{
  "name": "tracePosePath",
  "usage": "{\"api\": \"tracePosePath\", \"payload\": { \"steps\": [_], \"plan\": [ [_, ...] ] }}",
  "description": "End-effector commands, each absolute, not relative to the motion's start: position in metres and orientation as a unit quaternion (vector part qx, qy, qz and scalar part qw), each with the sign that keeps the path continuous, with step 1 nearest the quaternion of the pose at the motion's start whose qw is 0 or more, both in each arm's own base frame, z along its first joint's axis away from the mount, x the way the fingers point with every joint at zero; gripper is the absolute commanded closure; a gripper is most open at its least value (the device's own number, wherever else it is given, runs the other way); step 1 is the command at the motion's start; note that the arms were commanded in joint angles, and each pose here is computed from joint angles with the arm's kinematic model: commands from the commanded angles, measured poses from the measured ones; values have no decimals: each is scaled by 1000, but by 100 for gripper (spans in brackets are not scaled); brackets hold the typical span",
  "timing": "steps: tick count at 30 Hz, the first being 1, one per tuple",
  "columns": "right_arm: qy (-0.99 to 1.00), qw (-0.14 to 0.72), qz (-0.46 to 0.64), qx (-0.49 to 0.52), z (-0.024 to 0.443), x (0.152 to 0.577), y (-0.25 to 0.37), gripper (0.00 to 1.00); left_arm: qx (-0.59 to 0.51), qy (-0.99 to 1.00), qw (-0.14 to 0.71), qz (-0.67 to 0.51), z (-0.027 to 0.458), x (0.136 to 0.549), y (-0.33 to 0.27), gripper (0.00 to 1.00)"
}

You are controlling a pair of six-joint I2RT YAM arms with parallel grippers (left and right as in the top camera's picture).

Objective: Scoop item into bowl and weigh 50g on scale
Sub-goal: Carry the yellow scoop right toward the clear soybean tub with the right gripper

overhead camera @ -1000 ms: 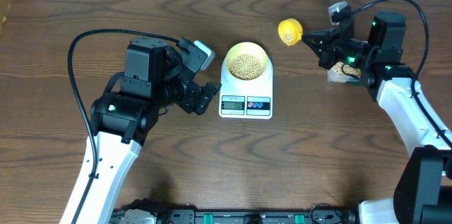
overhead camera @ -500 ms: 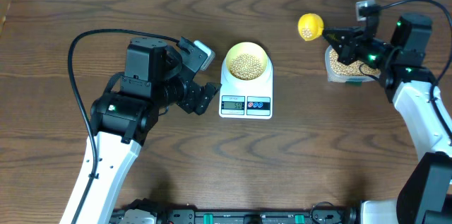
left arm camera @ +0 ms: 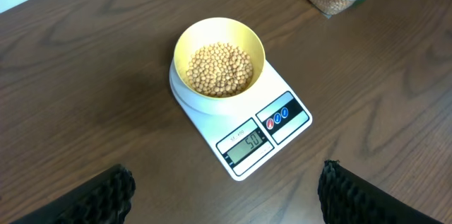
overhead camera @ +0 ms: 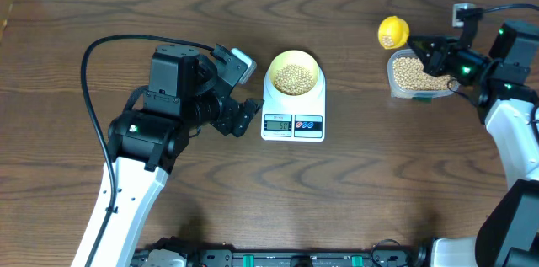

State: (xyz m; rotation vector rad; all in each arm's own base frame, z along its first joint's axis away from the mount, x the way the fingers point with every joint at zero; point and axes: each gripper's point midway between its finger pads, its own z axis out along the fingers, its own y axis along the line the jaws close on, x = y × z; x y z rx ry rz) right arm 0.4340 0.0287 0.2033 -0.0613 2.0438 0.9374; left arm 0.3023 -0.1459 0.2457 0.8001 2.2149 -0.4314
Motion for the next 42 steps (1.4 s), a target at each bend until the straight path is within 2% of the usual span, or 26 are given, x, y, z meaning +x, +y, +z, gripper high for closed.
{"api": "tracePosePath", "payload": {
  "steps": [1, 18, 30, 42],
  "plan": [
    [817, 437, 377, -6, 212, 430, 14, 99, 314, 862, 357, -175, 240, 299, -147, 15],
    [856, 419, 296, 64, 188, 408, -47, 99, 314, 862, 357, -175, 240, 299, -147, 15],
    [892, 434, 116, 48, 200, 383, -83, 99, 314, 862, 357, -175, 240, 299, -147, 15],
    [896, 435, 90, -4, 200, 384, -75, 99, 314, 862, 357, -175, 240, 299, -147, 15]
  ]
}}
